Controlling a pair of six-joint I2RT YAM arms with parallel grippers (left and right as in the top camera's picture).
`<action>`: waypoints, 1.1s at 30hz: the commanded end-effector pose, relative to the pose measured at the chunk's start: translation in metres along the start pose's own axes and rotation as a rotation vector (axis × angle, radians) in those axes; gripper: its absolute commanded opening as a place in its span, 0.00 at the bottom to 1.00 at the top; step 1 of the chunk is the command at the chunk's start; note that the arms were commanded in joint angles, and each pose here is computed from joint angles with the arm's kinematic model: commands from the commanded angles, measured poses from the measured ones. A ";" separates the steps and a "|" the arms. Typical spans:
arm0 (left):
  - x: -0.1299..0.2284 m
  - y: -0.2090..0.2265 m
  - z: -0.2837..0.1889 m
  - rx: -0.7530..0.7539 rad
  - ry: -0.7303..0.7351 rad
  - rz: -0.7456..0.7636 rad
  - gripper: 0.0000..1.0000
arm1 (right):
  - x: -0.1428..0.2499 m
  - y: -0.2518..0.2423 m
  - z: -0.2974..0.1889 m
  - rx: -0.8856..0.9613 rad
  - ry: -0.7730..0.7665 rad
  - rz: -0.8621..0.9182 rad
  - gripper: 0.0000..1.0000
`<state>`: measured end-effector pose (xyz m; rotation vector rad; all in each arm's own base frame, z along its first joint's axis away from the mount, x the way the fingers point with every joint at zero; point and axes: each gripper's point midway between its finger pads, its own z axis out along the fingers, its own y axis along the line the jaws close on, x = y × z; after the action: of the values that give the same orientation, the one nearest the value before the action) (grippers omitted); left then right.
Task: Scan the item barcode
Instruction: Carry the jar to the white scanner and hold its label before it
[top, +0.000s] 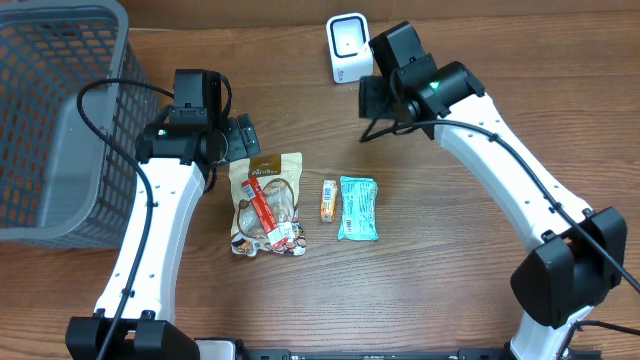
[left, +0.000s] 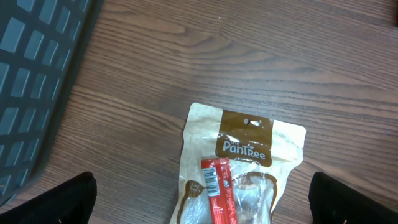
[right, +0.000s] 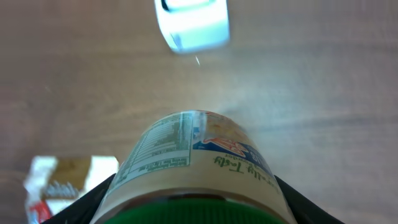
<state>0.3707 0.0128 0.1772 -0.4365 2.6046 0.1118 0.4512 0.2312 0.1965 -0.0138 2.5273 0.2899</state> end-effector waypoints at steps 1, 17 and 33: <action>-0.005 -0.001 -0.005 0.002 -0.020 0.001 0.99 | -0.030 0.004 -0.004 -0.034 -0.098 -0.037 0.04; -0.005 -0.001 -0.005 0.002 -0.020 0.001 1.00 | -0.118 0.044 0.027 -0.162 -0.501 -0.119 0.04; -0.005 -0.001 -0.005 0.002 -0.020 0.001 1.00 | -0.152 0.037 0.102 -0.217 -0.779 -0.060 0.04</action>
<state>0.3707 0.0128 0.1773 -0.4365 2.6043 0.1117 0.6195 0.2885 0.2059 -0.0800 1.7562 0.4545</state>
